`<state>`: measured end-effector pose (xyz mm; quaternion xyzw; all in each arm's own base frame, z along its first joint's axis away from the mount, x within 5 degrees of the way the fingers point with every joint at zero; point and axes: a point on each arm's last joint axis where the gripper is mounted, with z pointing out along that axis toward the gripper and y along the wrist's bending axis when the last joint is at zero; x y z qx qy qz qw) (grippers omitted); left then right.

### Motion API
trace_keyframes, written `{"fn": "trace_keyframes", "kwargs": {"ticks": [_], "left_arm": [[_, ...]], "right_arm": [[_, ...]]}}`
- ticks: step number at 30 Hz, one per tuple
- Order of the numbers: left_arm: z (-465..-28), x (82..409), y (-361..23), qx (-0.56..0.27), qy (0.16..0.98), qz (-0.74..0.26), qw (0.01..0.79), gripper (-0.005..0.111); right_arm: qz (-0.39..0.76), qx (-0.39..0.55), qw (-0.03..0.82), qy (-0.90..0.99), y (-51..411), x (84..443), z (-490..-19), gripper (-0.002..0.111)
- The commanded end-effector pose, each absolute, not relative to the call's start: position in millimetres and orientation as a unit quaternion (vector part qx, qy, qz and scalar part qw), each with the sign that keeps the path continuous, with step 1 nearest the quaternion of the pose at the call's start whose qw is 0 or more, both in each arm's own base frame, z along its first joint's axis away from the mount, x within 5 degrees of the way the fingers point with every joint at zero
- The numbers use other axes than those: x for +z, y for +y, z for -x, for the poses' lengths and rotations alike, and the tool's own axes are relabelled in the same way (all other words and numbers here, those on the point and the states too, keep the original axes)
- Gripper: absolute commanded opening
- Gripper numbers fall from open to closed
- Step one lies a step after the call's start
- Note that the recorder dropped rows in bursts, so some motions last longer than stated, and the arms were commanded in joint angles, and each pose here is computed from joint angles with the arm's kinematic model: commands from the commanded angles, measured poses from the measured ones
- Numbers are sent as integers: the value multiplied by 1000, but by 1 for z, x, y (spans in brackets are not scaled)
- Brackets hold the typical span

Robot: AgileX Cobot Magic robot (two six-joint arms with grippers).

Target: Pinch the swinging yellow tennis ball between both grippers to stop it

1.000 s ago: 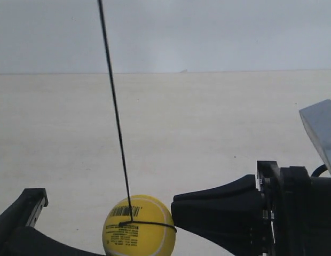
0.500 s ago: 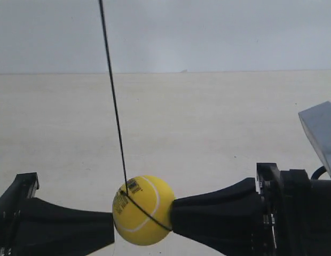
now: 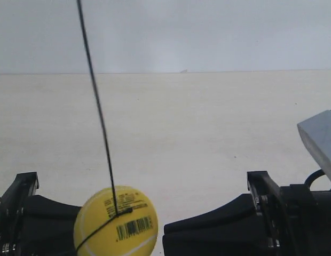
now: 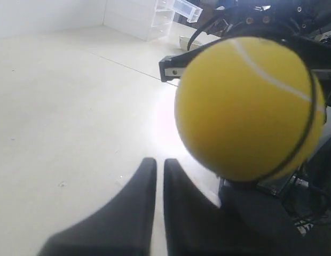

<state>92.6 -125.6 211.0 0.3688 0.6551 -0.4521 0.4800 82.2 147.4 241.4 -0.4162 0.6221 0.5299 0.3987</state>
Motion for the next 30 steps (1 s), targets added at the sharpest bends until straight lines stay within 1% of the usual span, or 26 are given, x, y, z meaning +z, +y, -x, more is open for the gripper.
{"fn": "trace_keyframes", "kwargs": {"ticks": [1,8,14,21,27,30], "left_arm": [[-93,212,-126,-457,651,-368,482,5],[-92,214,-127,-466,645,-368,481,5],[-87,215,-128,-479,629,-389,473,5],[-82,210,-129,-479,632,-413,448,5],[-88,203,-126,-440,670,-401,444,5],[-89,202,-126,-435,675,-399,443,5]], "right_arm": [[421,529,405,616,148,243,-82,0],[418,526,404,621,148,243,-83,0],[430,526,392,620,148,241,-81,0],[443,522,385,619,148,239,-79,0],[447,519,384,619,147,238,-78,0],[446,516,385,622,147,238,-79,0]]}}
